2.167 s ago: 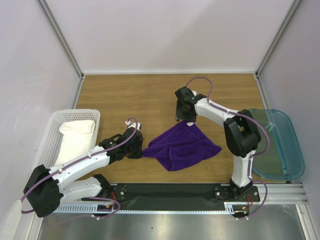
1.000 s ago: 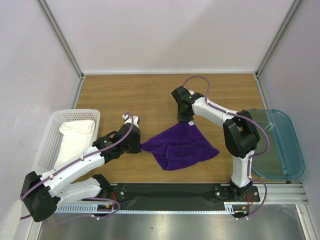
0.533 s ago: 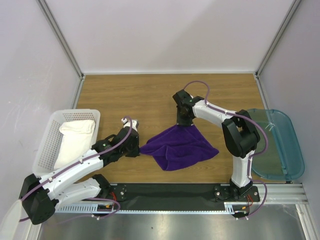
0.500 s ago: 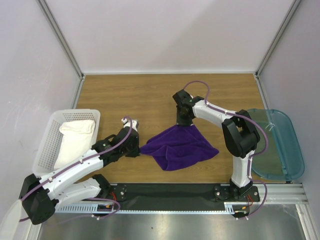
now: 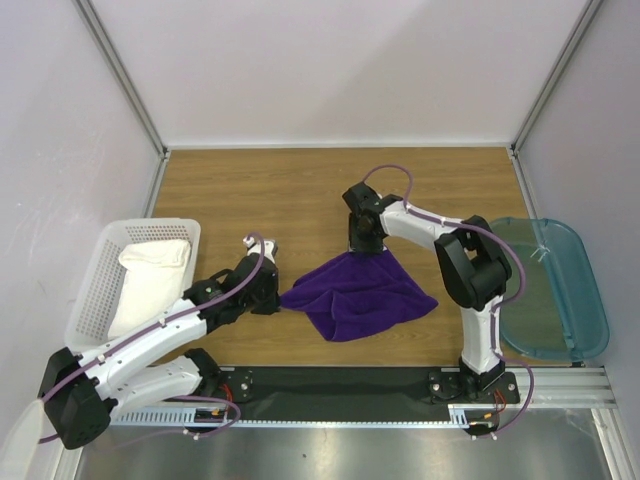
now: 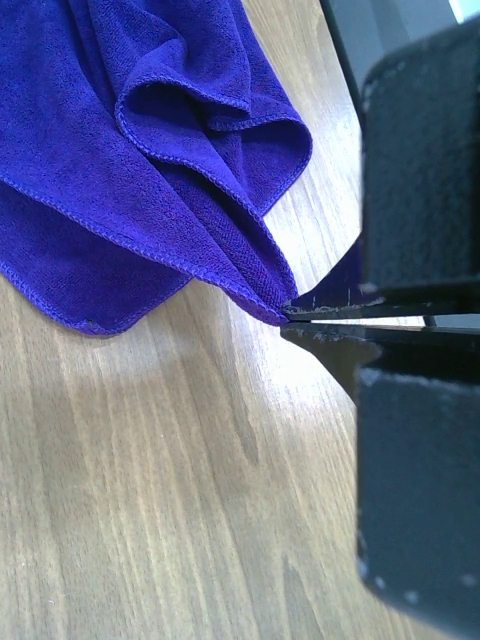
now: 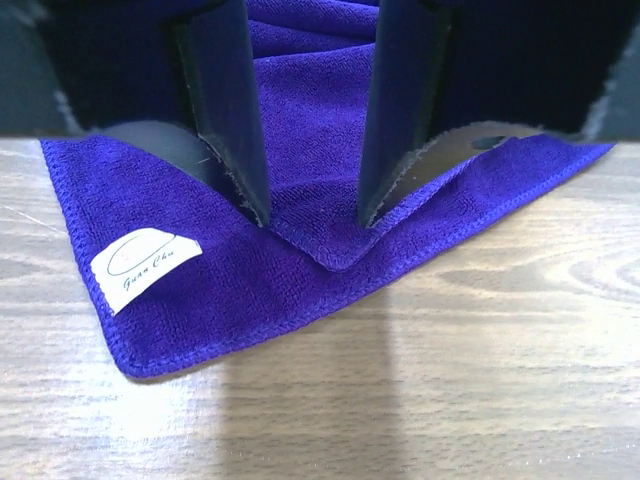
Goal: Fold and stack the towels
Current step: Flatten out the crumpled towel
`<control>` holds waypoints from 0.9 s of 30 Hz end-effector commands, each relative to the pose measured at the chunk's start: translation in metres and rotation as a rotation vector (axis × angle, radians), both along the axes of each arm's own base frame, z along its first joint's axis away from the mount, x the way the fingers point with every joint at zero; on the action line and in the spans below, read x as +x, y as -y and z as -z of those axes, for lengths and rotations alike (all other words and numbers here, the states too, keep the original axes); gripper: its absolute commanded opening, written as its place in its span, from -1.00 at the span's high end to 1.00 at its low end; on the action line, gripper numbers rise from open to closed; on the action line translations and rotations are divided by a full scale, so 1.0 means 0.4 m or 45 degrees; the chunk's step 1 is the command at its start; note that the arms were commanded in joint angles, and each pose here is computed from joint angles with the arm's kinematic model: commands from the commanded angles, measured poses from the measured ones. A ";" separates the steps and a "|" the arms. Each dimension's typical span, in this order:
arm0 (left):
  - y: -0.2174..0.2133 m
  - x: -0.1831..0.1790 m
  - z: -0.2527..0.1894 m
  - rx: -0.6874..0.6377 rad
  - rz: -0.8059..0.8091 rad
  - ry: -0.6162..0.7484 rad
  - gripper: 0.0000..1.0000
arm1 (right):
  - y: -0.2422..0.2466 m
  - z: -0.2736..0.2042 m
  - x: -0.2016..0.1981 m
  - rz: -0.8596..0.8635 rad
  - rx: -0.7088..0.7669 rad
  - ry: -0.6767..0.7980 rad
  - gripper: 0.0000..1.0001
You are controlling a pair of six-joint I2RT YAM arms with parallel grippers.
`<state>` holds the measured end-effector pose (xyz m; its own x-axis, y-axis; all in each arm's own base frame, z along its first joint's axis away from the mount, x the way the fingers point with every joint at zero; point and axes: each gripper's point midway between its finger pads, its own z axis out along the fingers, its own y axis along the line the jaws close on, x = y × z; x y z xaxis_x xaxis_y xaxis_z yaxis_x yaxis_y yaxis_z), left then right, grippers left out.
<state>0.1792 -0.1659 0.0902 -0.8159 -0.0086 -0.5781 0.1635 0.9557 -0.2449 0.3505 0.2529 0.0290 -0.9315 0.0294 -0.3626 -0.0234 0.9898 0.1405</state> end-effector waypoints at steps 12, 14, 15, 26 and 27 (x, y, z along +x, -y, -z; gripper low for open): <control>0.017 0.016 -0.010 -0.013 0.009 0.023 1.00 | 0.004 -0.050 0.041 0.011 -0.067 0.096 1.00; 0.018 0.020 -0.014 -0.012 0.009 0.029 0.99 | 0.006 -0.072 0.045 0.008 -0.062 0.114 1.00; 0.019 0.029 -0.025 -0.010 0.001 0.046 0.99 | 0.004 -0.088 0.051 0.008 -0.058 0.132 1.00; -0.071 0.296 -0.452 -0.059 -0.179 0.624 0.99 | 0.050 -0.738 0.198 0.090 0.250 0.835 1.00; -0.074 0.321 -0.547 -0.085 -0.191 0.729 0.99 | 0.062 -0.811 0.202 0.097 0.281 0.913 1.00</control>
